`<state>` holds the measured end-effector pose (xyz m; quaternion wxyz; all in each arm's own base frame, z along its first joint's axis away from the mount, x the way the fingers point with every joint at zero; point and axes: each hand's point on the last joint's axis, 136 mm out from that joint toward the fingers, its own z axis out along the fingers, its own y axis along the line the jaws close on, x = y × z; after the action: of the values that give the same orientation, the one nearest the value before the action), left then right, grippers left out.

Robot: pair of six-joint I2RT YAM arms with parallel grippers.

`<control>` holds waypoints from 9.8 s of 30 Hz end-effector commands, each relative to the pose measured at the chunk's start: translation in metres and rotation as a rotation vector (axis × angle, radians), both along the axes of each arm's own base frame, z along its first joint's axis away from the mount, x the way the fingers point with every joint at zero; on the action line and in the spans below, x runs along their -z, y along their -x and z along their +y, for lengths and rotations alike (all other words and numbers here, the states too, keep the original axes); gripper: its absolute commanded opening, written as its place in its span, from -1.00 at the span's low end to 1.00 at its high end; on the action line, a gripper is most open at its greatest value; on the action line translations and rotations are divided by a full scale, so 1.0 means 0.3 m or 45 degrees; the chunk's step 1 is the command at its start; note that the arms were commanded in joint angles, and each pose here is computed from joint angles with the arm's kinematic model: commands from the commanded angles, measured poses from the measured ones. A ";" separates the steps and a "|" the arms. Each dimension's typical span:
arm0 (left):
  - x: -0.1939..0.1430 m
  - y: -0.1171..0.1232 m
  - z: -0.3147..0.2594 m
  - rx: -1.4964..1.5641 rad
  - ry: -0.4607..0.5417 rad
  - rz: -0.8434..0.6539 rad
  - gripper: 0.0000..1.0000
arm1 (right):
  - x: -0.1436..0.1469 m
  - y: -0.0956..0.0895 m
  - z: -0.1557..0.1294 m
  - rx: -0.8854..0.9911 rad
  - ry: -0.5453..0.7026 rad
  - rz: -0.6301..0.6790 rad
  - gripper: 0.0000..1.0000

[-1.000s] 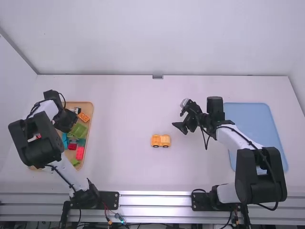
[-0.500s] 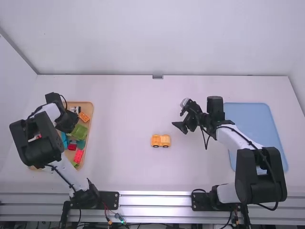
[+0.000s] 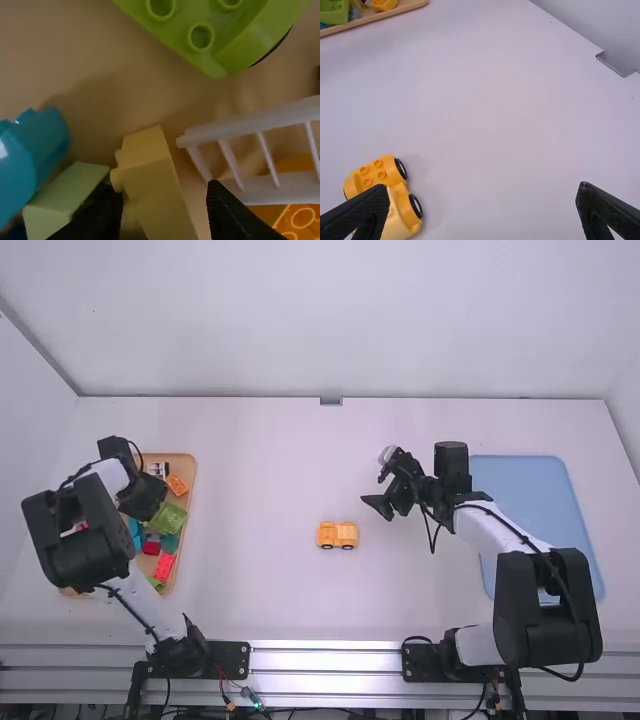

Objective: Assemble lego blocks to make yellow taxi

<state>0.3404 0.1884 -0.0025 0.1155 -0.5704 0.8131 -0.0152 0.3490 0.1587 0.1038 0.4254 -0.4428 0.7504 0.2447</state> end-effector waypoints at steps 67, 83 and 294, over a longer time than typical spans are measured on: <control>-0.252 -0.052 0.061 0.151 -0.188 -0.009 -0.96 | -0.096 -0.067 0.013 0.210 -0.254 0.145 0.97; -0.634 -0.186 -0.759 1.906 -0.756 -0.681 -0.97 | -0.316 -0.070 0.128 0.139 -0.620 0.386 0.97; 0.104 0.165 -1.079 3.331 -0.348 -0.119 -0.97 | -0.338 0.103 0.142 -0.335 -0.063 0.158 0.98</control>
<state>0.3019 -0.1592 -0.0160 0.1524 0.6593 0.7308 -0.0898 0.3153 0.2004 0.1934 0.3407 -0.5064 0.7121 0.3468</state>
